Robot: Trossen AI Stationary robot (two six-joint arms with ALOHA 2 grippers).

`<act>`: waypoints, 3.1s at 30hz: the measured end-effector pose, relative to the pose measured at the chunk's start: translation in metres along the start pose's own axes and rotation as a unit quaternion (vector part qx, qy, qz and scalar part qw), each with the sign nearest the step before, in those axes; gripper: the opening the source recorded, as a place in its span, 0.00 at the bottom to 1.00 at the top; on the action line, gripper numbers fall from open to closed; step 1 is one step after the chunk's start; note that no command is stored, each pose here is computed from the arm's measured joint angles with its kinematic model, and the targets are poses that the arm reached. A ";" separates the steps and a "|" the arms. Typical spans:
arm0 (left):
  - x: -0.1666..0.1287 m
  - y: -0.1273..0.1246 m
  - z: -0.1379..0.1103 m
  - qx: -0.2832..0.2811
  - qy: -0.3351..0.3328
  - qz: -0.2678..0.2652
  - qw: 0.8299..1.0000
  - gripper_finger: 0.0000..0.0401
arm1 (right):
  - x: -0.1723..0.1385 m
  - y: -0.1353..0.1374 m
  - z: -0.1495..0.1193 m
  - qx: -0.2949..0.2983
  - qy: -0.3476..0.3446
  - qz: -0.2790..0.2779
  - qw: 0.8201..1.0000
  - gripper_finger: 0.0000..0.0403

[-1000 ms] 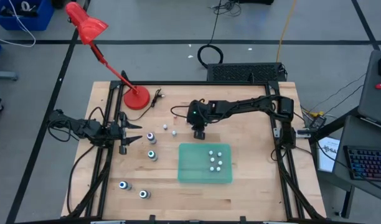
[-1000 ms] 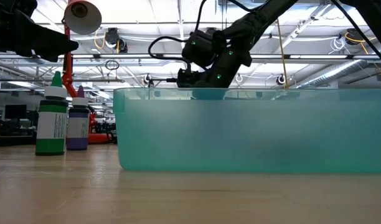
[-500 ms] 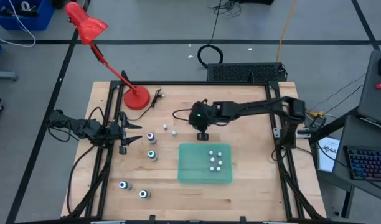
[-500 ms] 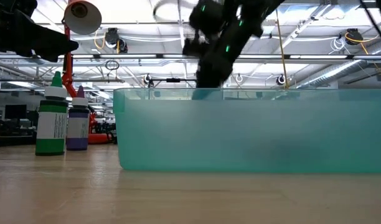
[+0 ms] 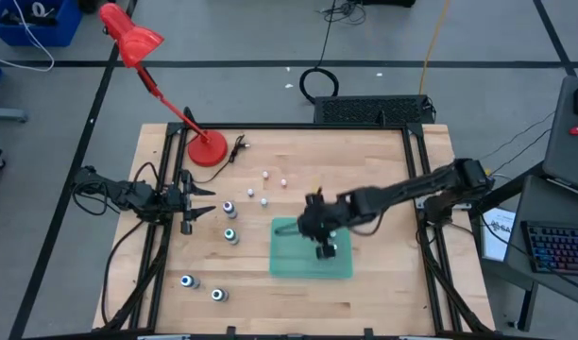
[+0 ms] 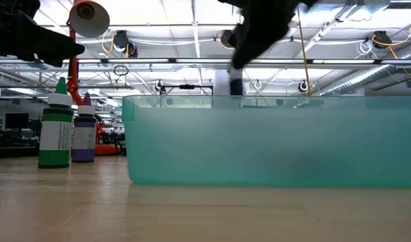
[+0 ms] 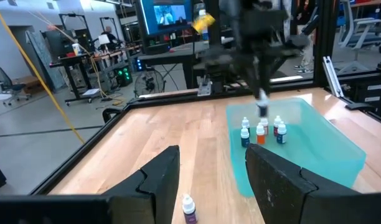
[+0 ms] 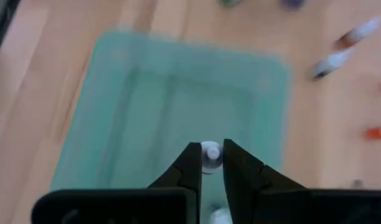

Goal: Pick & Place food coloring
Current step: Put the small blue food coloring bottle into the green bin, then put the small orange food coloring bottle into the green bin

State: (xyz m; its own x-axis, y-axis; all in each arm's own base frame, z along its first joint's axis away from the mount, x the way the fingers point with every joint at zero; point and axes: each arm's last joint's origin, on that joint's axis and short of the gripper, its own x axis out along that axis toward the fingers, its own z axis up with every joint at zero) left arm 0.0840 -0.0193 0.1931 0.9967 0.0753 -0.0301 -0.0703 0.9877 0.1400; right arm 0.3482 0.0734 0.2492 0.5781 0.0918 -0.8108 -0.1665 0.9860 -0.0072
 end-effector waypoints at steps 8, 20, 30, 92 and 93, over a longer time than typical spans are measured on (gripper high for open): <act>0.000 0.000 0.000 0.000 0.000 0.000 1.000 0.46 | 0.039 0.017 -0.037 0.022 -0.053 -0.017 0.998 0.07; 0.000 0.000 0.000 0.000 0.000 0.000 1.000 0.46 | 0.051 0.001 -0.064 0.065 -0.024 -0.053 0.996 0.07; 0.000 0.000 0.000 0.000 0.000 0.000 1.000 0.46 | 0.055 -0.002 -0.072 0.076 -0.020 -0.057 0.995 0.07; 0.000 0.000 0.001 -0.002 -0.003 0.000 1.000 0.46 | -0.096 -0.026 -0.209 0.087 -0.359 -0.238 0.899 0.34; 0.000 0.000 0.001 -0.001 -0.004 0.000 1.000 0.46 | -0.093 -0.026 -0.214 0.088 -0.359 -0.231 0.900 0.34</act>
State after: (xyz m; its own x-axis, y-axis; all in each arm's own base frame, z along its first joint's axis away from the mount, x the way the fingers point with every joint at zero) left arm 0.0840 -0.0193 0.1938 0.9969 0.0748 -0.0229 -0.0710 0.9880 0.1373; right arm 0.1275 0.0094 0.1998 0.9310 -0.3299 -0.1565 0.3168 0.9429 -0.1032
